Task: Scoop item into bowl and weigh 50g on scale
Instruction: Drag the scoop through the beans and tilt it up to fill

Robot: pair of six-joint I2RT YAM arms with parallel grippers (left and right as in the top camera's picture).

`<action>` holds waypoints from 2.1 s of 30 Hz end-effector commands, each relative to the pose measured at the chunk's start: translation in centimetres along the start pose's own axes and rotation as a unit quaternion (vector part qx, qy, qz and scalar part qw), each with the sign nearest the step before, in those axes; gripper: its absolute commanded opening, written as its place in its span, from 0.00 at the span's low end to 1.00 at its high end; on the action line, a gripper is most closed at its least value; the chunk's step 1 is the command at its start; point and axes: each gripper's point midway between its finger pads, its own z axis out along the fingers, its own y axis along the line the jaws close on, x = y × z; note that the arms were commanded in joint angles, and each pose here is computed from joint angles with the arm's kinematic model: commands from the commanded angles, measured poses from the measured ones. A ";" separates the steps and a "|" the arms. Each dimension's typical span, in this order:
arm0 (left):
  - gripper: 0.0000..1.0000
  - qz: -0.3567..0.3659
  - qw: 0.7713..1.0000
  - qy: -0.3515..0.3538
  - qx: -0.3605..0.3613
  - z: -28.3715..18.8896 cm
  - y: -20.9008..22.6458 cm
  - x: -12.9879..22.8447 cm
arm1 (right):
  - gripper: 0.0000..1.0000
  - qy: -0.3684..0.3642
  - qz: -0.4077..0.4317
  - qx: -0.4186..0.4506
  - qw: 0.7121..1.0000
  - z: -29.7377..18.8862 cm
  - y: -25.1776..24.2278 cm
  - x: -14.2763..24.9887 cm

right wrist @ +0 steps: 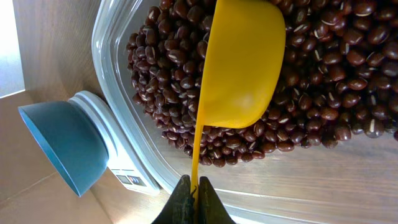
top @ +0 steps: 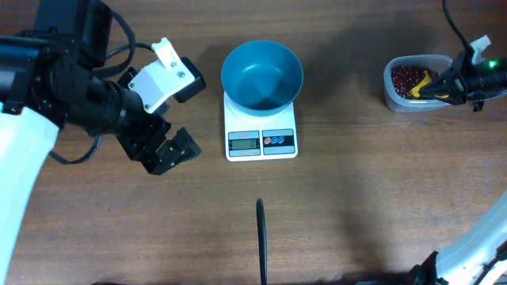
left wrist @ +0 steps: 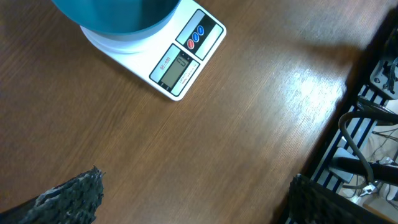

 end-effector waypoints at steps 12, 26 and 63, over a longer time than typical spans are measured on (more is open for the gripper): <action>0.99 0.018 1.000 -0.017 -0.003 -0.8 -0.4 -0.7 | 0.04 0.010 -0.056 -0.085 0.995 -0.7 -0.7 0.6; 0.99 0.018 1.000 -0.017 -0.003 -0.8 -0.4 -0.7 | 0.04 0.012 -0.107 -0.134 0.985 -1.0 0.7 1.3; 0.99 0.018 1.000 -0.017 -0.003 -0.8 -0.4 -0.7 | 0.04 -0.075 -0.097 -0.276 0.953 -4.1 -0.8 1.5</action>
